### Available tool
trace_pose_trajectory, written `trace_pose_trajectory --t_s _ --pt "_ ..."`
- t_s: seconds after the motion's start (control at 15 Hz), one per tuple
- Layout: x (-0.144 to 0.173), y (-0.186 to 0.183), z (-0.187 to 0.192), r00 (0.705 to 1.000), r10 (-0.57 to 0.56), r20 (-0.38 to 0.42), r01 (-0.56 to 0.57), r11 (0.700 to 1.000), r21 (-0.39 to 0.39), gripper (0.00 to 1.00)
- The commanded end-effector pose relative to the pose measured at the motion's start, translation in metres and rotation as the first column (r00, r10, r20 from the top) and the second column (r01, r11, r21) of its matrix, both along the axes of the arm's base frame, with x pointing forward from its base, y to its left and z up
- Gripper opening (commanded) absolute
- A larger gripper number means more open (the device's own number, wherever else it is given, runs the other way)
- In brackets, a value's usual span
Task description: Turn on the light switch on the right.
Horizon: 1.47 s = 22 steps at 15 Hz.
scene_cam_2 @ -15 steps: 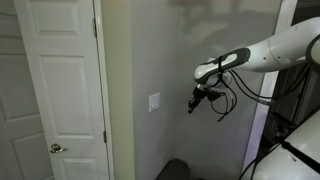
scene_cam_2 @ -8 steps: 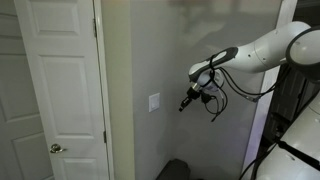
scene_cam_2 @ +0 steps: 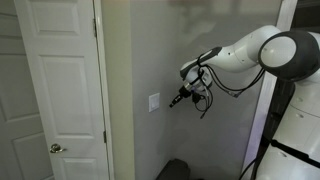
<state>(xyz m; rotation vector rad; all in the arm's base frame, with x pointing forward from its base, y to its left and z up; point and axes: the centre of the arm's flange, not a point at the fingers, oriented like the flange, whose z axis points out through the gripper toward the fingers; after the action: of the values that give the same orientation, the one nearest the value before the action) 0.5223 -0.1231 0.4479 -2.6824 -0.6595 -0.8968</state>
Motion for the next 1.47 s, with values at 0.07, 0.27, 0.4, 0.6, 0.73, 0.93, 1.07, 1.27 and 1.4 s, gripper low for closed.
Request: trace_pose_trajectory --t_s 0.07,0.27,0.4,0.6,0.73,0.93,1.07,1.27,1.4 --pt "0.039 0.006 -0.007 0.996 0.032 0.083 -0.029 0.999 -0.041 0.00" --pt "0.053 0.011 -0.007 0.992 0.031 0.122 -0.025 0.998 -0.054 0.00" --pt "0.059 0.012 -0.006 0.987 0.024 0.157 -0.015 0.998 -0.056 0.00" --pt "0.066 0.013 -0.006 0.984 0.026 0.177 -0.017 0.999 -0.051 0.00" --pt "0.068 0.013 -0.005 0.984 0.049 0.173 -0.045 0.999 -0.025 0.00" --pt "0.067 0.016 -0.002 0.980 0.060 0.190 -0.058 0.998 -0.018 0.00" --pt "0.065 0.017 0.000 0.977 0.065 0.201 -0.062 0.998 -0.021 0.00" --pt "0.066 0.020 0.000 0.975 0.078 0.209 -0.076 0.997 -0.019 0.00" --pt "0.065 0.023 0.000 0.976 0.093 0.195 -0.093 0.996 -0.009 0.00"
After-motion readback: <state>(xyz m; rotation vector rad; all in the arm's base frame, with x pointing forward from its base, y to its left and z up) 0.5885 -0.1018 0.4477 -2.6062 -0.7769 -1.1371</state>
